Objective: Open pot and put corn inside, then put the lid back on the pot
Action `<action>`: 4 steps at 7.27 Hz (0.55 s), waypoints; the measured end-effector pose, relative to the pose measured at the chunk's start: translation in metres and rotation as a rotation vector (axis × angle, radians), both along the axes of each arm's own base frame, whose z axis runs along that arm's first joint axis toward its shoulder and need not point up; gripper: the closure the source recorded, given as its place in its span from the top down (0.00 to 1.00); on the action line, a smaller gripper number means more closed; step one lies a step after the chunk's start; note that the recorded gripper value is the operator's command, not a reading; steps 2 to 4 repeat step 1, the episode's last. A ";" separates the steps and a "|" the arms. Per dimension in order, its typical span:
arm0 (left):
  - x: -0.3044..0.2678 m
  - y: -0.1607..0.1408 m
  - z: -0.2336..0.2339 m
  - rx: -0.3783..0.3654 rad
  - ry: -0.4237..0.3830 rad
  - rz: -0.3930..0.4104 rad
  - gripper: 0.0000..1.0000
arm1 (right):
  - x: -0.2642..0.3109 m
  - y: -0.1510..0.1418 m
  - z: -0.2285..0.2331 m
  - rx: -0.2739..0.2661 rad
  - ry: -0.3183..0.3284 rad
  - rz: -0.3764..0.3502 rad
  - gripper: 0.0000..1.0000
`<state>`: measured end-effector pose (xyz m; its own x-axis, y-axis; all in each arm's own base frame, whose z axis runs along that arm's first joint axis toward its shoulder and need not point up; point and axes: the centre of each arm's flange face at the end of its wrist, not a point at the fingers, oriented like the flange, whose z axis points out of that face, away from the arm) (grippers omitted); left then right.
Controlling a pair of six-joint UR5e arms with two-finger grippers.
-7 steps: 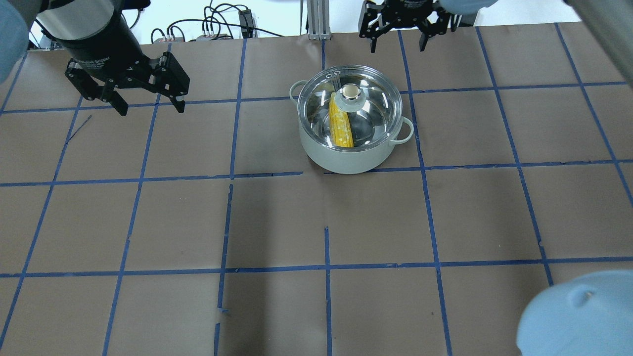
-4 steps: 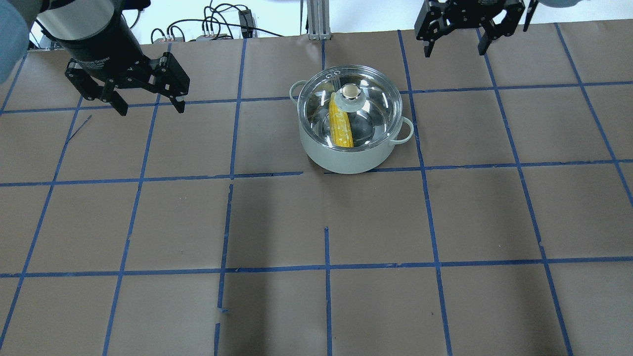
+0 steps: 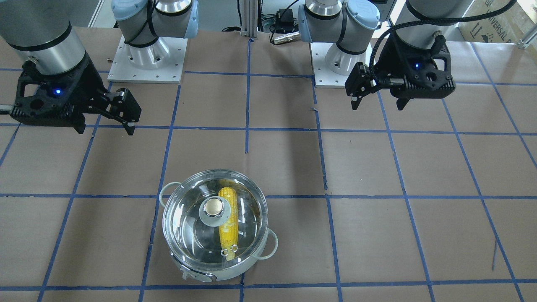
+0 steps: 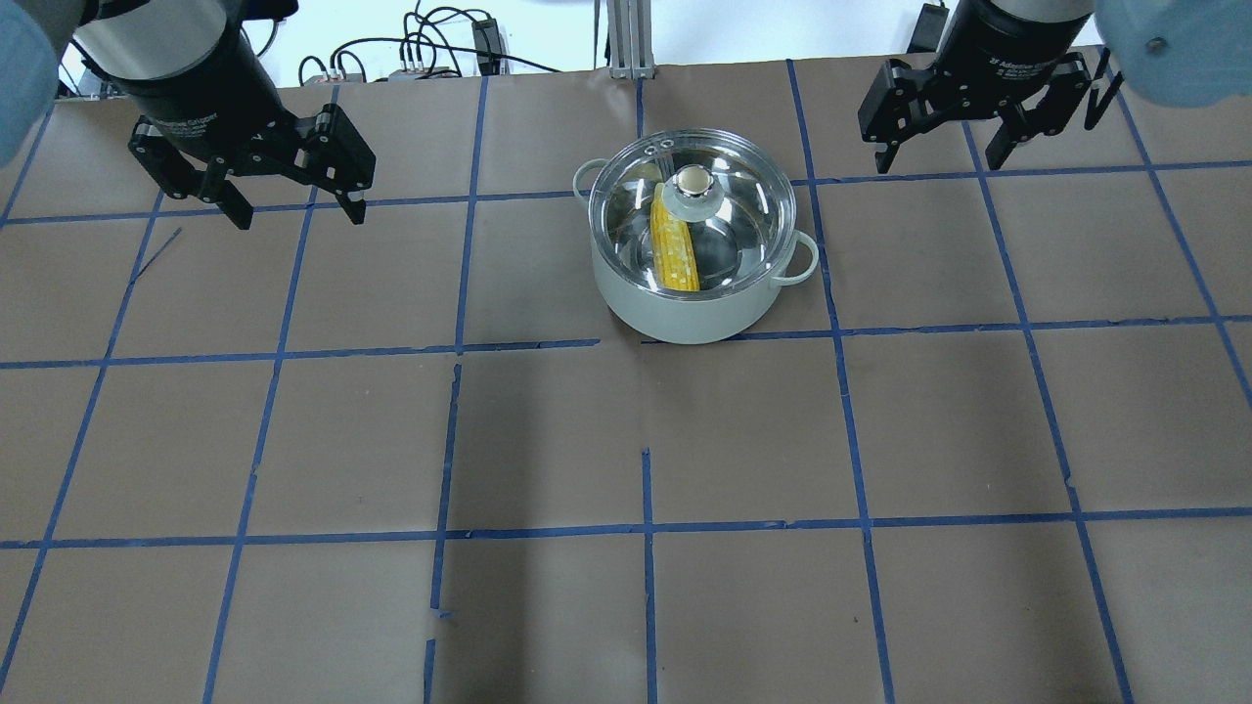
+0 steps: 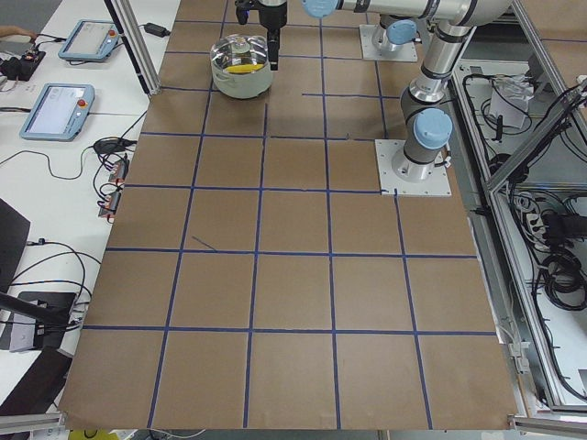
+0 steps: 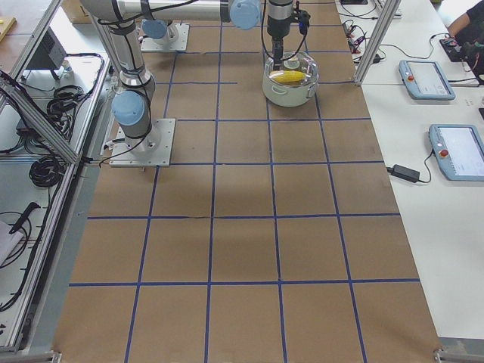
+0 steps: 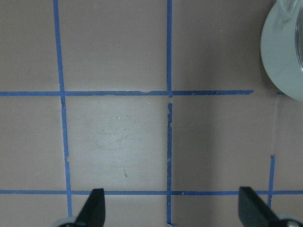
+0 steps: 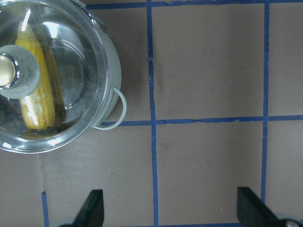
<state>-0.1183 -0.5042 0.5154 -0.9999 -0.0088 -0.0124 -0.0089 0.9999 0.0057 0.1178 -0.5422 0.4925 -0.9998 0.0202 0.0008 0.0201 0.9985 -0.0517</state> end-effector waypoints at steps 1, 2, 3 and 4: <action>0.000 0.000 0.000 0.001 0.001 -0.001 1.00 | 0.001 -0.002 0.003 -0.007 -0.004 0.002 1.00; 0.000 0.000 0.000 0.001 0.001 -0.001 1.00 | 0.001 -0.002 0.003 -0.007 -0.004 0.002 1.00; 0.000 0.000 0.000 0.001 0.001 -0.001 1.00 | 0.001 -0.002 0.003 -0.007 -0.004 0.002 1.00; 0.000 0.000 0.000 0.001 0.001 -0.001 1.00 | 0.001 -0.002 0.003 -0.007 -0.004 0.002 1.00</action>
